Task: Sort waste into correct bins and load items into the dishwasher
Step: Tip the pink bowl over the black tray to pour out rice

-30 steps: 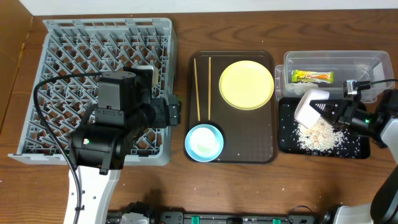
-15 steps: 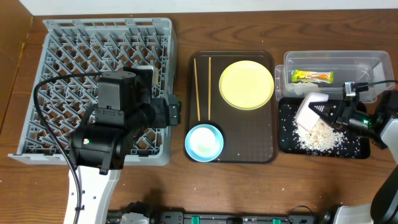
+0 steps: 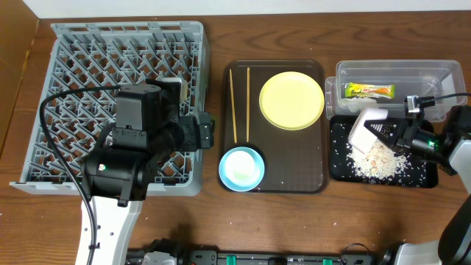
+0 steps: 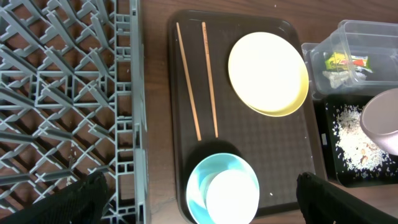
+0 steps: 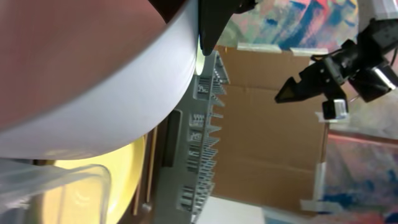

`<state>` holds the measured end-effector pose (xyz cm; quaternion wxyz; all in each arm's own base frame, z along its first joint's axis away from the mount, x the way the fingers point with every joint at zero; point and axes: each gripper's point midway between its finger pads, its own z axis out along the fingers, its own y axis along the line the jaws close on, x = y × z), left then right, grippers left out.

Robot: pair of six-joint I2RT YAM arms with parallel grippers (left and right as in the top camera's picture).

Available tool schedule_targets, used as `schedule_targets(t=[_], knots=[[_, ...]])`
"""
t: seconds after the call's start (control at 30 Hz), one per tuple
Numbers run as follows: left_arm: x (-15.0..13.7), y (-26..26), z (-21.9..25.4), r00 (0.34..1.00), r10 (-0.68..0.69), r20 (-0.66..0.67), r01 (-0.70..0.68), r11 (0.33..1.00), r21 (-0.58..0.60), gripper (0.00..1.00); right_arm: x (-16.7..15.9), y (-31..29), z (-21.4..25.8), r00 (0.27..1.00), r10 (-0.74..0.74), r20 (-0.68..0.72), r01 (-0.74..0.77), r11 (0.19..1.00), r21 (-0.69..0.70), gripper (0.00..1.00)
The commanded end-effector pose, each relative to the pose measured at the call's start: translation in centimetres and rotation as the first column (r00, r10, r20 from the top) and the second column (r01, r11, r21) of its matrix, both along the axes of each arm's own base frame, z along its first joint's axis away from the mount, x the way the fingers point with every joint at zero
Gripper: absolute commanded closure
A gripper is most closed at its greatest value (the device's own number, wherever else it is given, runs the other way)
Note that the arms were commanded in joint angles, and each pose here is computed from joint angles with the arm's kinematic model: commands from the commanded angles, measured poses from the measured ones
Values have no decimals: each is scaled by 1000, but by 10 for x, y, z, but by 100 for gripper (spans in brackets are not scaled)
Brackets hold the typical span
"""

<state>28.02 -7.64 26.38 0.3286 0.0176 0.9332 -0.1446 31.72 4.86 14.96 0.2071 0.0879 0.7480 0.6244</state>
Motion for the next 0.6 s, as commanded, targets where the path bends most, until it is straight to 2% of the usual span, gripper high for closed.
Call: schedule_targets(t=[0.0, 0.03, 0.07, 0.1, 0.13, 0.17, 0.2, 0.23, 0.27, 0.3, 0.37, 0.4, 0.47, 0.53, 0.57], knots=[[1, -3, 7, 1000, -20, 18, 20, 1000, -4, 3, 3, -7, -28, 970, -84, -229, 65, 994, -89, 99], [1, -3, 7, 1000, -20, 18, 20, 1000, -4, 3, 4, -4, -16, 989, -47, -140, 39, 998, -57, 99], [1, -3, 7, 1000, -20, 18, 20, 1000, -4, 3, 2, 3, 6, 1000, 12, 23, -13, 1000, 10, 99], [1, -3, 7, 1000, -20, 18, 20, 1000, -4, 3, -1, 7, 21, 991, 41, 127, -48, 997, 57, 99], [1, -3, 7, 1000, -20, 18, 20, 1000, -4, 3, 0, 6, 19, 994, 37, 101, -43, 998, 55, 99], [1, -3, 7, 1000, -20, 18, 20, 1000, -4, 3, 5, 1, -1, 997, -11, -73, 11, 1000, 1, 99], [1, -3, 7, 1000, -20, 18, 20, 1000, -4, 3, 6, -2, -12, 987, -46, -156, 41, 999, -34, 99], [1, -3, 7, 1000, -20, 18, 20, 1000, -4, 3, 6, -1, -7, 995, -27, -95, 24, 999, -30, 99], [1, -3, 7, 1000, -20, 18, 20, 1000, -4, 3, 4, 5, 10, 999, 23, 44, -24, 1000, 13, 99], [1, -3, 7, 1000, -20, 18, 20, 1000, -4, 3, 3, 8, 14, 996, 39, 82, -41, 999, 22, 99], [1, -3, 7, 1000, -20, 18, 20, 1000, -4, 3, 8, 3, -16, 981, -44, -190, 36, 998, -46, 99], [1, -3, 7, 1000, -20, 18, 20, 1000, -4, 3, 7, 3, -16, 980, -43, -192, 35, 998, -43, 99], [1, -3, 7, 1000, -20, 18, 20, 1000, -4, 3, 5, 11, 13, 999, 42, 24, -43, 998, 34, 99], [1, -3, 7, 1000, -20, 18, 20, 1000, -4, 3, 7, 11, -7, 979, -12, -202, 15, 1000, 13, 99], [1, -3, 7, 1000, -20, 18, 20, 1000, -4, 3, 8, 12, -8, 978, -12, -207, 13, 1000, 5, 99]])
